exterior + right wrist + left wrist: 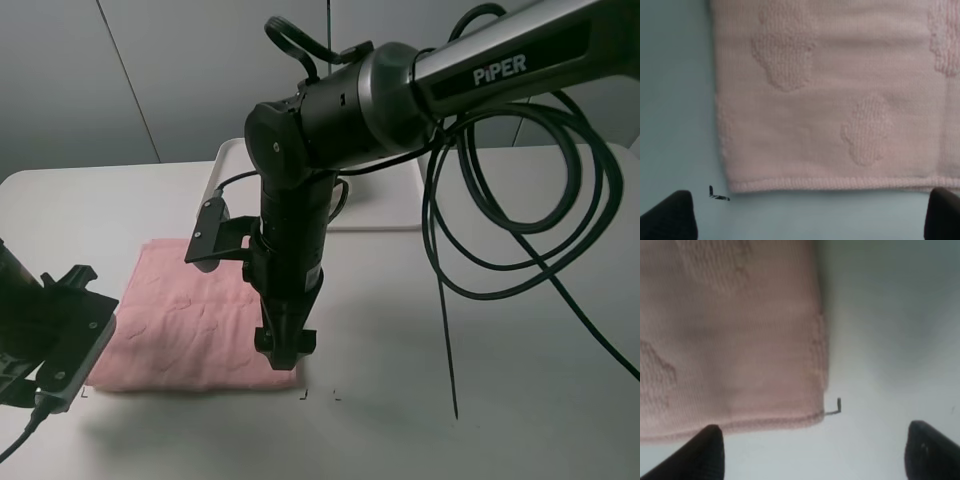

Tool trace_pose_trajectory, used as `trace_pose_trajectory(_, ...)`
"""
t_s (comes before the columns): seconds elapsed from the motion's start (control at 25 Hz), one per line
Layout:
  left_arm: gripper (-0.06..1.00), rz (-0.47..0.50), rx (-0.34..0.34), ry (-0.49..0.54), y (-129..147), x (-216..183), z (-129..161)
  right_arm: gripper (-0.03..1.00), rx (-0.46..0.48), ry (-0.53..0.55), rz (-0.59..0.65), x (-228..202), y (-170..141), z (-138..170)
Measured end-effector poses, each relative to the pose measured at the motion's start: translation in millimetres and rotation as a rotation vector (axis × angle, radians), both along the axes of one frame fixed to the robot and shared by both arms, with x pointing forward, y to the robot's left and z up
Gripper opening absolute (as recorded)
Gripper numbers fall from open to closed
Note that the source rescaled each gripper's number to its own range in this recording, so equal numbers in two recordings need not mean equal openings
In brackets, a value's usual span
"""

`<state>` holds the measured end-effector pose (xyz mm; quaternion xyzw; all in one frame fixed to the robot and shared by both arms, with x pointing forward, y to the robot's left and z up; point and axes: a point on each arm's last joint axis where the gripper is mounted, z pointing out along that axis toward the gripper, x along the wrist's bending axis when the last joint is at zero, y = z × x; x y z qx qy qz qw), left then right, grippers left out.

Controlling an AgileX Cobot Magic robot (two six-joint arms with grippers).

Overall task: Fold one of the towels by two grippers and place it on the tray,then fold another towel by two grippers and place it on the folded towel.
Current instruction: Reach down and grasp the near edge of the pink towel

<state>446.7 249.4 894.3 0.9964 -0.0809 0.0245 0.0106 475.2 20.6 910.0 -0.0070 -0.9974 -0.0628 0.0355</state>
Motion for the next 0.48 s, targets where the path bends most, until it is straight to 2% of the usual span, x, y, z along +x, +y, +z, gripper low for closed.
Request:
trace_pose_trajectory(0.16, 0.93, -0.023, 0.006, 0.025, -5, -1, -7, 0.98, 0.002, -0.003, 0.043, -7, 6, -1)
trace_pose_trajectory(0.48, 0.93, -0.037, 0.023, 0.058, -5, -1, -17, 0.98, 0.000, 0.000, 0.053, -10, 8, -4)
